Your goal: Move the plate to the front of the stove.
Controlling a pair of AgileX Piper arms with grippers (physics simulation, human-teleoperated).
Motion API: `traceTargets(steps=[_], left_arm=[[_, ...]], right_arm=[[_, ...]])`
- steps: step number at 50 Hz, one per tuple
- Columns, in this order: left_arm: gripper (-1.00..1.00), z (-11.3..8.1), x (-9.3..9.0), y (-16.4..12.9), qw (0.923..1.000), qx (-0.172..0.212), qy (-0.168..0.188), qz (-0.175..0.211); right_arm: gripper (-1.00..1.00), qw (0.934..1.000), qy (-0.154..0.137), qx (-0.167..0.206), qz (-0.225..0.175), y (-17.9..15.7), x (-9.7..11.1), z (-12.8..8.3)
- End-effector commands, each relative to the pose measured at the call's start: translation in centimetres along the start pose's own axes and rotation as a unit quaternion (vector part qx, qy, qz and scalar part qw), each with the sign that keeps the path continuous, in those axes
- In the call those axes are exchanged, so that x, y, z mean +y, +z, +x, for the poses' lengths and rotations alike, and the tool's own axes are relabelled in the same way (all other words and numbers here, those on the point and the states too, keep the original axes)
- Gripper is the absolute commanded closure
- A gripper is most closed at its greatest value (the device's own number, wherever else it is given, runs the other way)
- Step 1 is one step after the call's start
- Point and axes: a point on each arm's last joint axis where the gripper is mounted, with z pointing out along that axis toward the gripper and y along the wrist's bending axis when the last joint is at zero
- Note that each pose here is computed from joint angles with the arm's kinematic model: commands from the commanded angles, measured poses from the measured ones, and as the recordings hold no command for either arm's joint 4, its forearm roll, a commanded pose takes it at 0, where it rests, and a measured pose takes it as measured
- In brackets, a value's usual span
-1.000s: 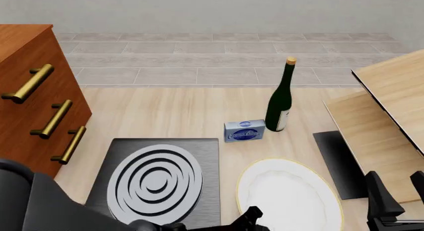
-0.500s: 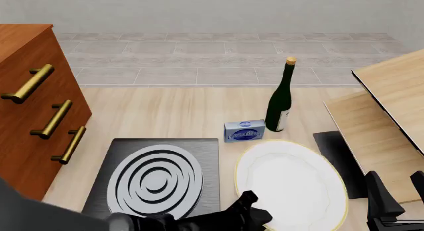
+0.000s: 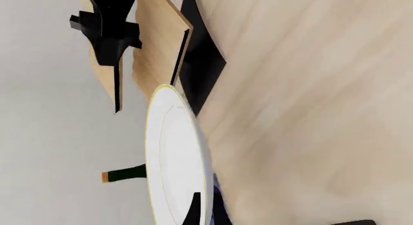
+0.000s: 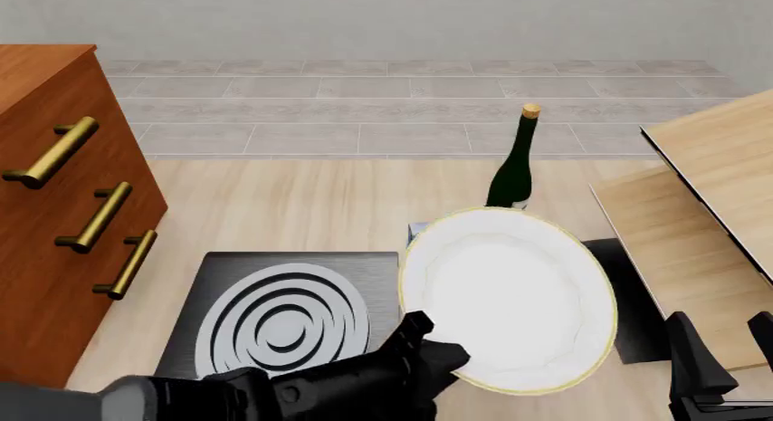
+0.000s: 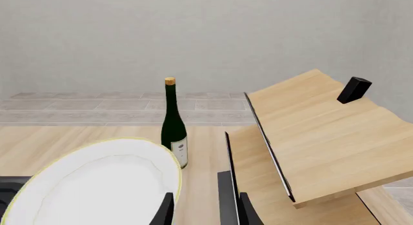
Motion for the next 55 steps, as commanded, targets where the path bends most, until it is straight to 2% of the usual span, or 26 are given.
traceTargets(steps=[1,23,46,55], left_arm=[[1.00,1.2,0.7,-1.6,0.9996,0.018,0.010,-0.019],[1.00,2.8,1.8,-4.0,0.9983,0.050,0.012,-0.029],[1.00,4.1,5.7,-7.5,0.9946,0.085,0.007,-0.058],[1.00,5.7,7.1,-9.1,0.9910,0.122,-0.008,-0.056]], right_arm=[[-1.00,1.0000,0.000,0.000,0.000,0.0,0.0,0.0],[-1.00,1.0000,0.000,0.000,0.000,0.0,0.0,0.0],[-1.00,1.0000,0.000,0.000,0.000,0.0,0.0,0.0],[-1.00,1.0000,0.000,0.000,0.000,0.0,0.0,0.0]])
